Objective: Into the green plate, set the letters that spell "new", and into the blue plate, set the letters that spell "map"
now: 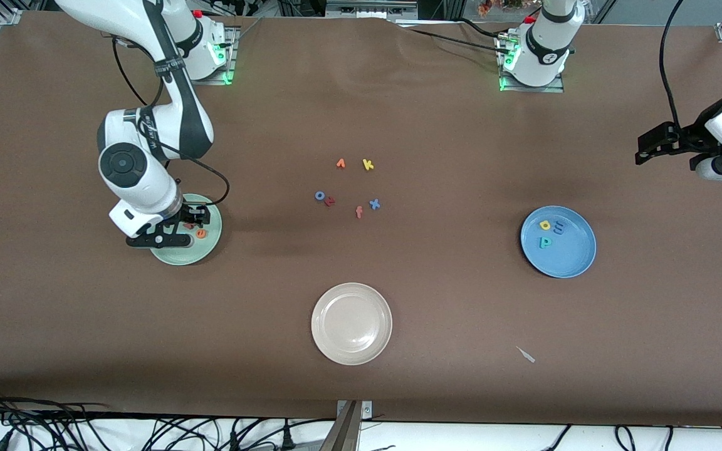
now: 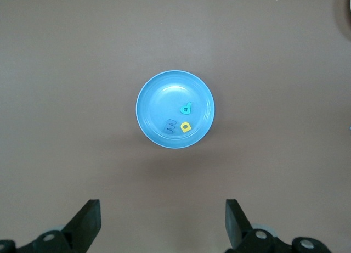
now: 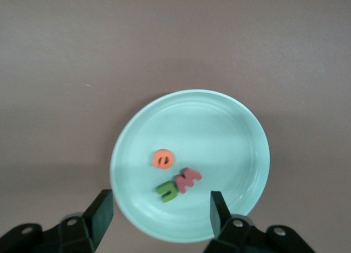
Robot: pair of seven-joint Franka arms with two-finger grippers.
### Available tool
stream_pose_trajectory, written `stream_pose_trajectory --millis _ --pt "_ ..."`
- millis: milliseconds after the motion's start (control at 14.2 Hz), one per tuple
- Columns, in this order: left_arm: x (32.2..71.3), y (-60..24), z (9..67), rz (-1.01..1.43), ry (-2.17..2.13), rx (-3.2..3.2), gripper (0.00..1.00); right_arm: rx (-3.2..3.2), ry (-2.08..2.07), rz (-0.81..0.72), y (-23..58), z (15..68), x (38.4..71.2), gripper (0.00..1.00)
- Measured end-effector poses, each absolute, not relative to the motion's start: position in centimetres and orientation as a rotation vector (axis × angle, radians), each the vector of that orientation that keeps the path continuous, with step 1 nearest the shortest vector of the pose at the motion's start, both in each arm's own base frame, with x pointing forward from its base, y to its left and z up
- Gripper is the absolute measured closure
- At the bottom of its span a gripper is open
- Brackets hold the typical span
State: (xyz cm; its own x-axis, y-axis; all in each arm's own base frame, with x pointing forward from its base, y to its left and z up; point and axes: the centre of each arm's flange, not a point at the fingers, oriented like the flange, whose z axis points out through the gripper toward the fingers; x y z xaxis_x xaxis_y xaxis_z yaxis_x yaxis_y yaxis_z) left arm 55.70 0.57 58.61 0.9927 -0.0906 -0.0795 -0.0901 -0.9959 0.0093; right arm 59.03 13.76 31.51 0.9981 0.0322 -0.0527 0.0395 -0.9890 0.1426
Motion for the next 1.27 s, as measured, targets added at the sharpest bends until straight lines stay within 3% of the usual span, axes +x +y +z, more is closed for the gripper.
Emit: stream_pose_trajectory --millis 492,844,984,1125,1265 --pt "55.7 0.6 58.6 -0.126 -0.142 3.130 0.00 3.042 0.048 -0.117 15.3 45.6 61.7 0.20" --pt "55.7 0.6 58.6 -0.126 -0.142 3.130 0.00 3.045 0.096 -0.099 14.5 47.2 62.0 0.20" --pt "55.7 0.6 58.6 -0.126 -0.142 3.130 0.00 3.047 0.108 -0.085 13.3 48.0 62.2 0.17" --pt "55.7 0.6 58.6 -0.126 -0.142 3.130 0.00 3.058 0.114 -0.072 12.6 49.6 62.0 0.01" --pt "55.7 0.6 58.6 -0.126 -0.142 3.130 0.00 3.082 0.127 -0.059 12.7 52.1 61.1 0.00"
